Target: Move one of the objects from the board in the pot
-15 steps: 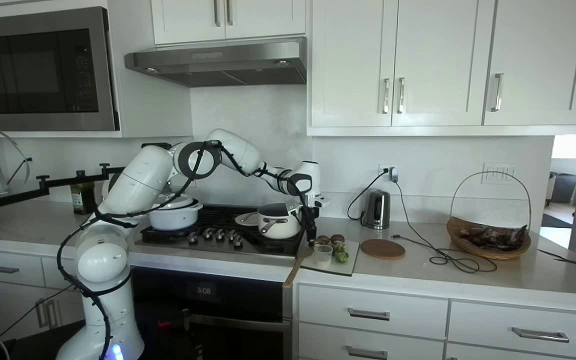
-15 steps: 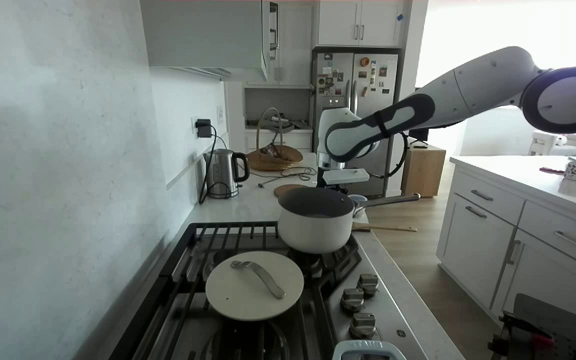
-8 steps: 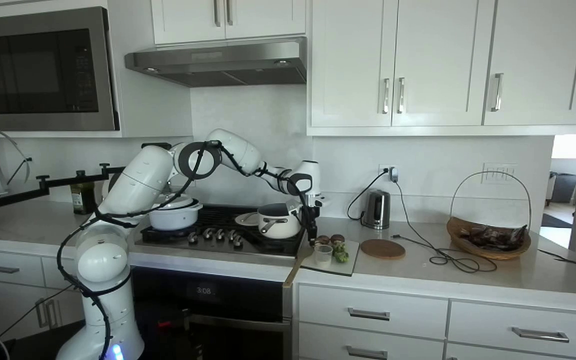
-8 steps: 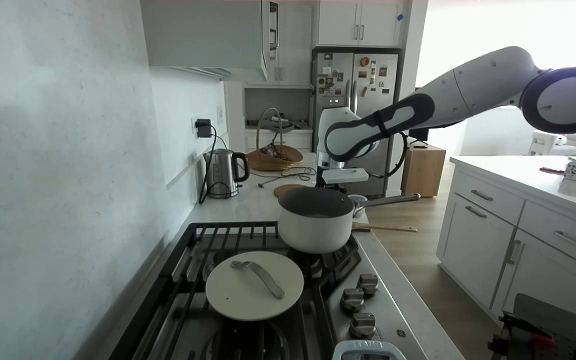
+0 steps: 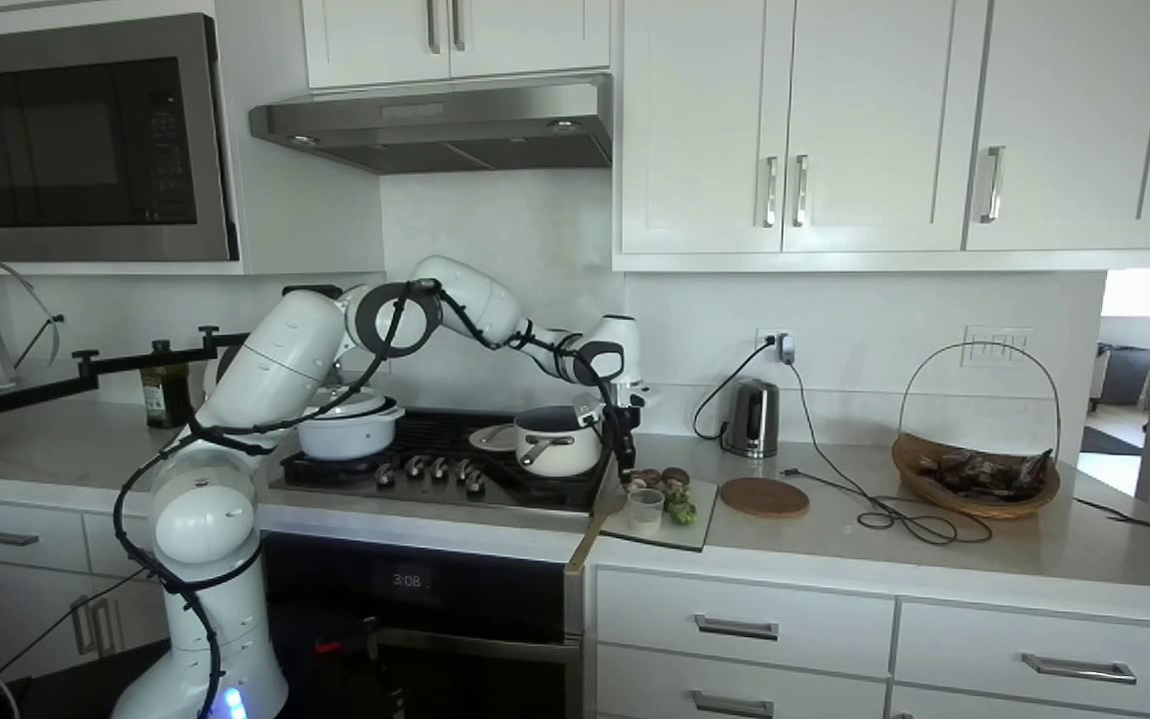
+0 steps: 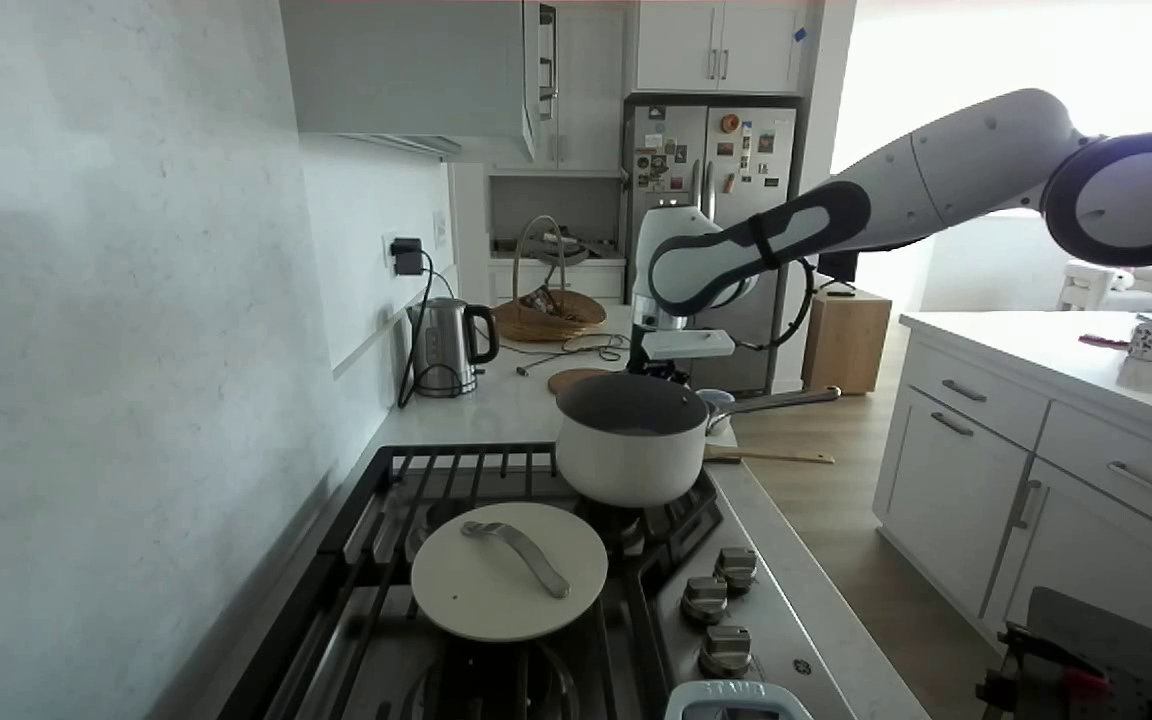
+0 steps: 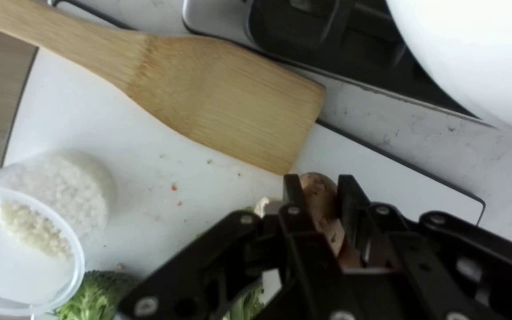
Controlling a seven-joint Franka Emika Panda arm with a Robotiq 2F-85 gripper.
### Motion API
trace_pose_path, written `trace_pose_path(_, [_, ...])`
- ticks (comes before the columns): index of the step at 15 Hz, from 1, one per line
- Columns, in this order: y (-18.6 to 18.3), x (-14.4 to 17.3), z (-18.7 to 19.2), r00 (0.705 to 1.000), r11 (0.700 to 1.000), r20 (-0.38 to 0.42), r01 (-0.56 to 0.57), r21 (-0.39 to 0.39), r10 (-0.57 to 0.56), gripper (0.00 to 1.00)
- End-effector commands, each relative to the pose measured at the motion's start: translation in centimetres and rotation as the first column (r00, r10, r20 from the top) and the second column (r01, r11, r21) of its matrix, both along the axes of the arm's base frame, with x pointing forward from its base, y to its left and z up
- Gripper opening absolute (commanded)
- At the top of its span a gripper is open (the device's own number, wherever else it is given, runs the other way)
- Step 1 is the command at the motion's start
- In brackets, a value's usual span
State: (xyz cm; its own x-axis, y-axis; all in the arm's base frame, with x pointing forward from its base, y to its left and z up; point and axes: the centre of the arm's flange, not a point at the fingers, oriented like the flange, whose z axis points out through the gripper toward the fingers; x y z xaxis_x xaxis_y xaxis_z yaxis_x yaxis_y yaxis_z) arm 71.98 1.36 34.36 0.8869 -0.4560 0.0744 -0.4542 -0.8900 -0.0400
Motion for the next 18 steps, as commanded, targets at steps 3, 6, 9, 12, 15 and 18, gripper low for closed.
trace_pose_path(3, [0.32, 0.1, 1.5, 0.999, 1.0, 0.028, -0.016, 0.005, 0.016, 0.02])
trace_pose_path(6, [0.37, 0.16, 1.66, 0.999, 1.0, 0.03, -0.018, 0.006, 0.017, 0.01])
trace_pose_path(9, [0.44, 0.15, 1.74, 0.999, 1.0, 0.029, -0.017, 0.006, 0.017, 0.3])
trace_pose_path(12, [0.42, 0.21, 1.77, 1.0, 1.0, 0.025, -0.016, 0.006, 0.016, 0.44])
trace_pose_path(15, [0.36, 0.29, 1.75, 1.0, 1.0, 0.023, -0.014, 0.006, 0.014, 0.66])
trace_pose_path(18, [0.18, 0.36, 1.42, 1.0, 1.0, 0.019, -0.015, 0.005, 0.015, 0.9])
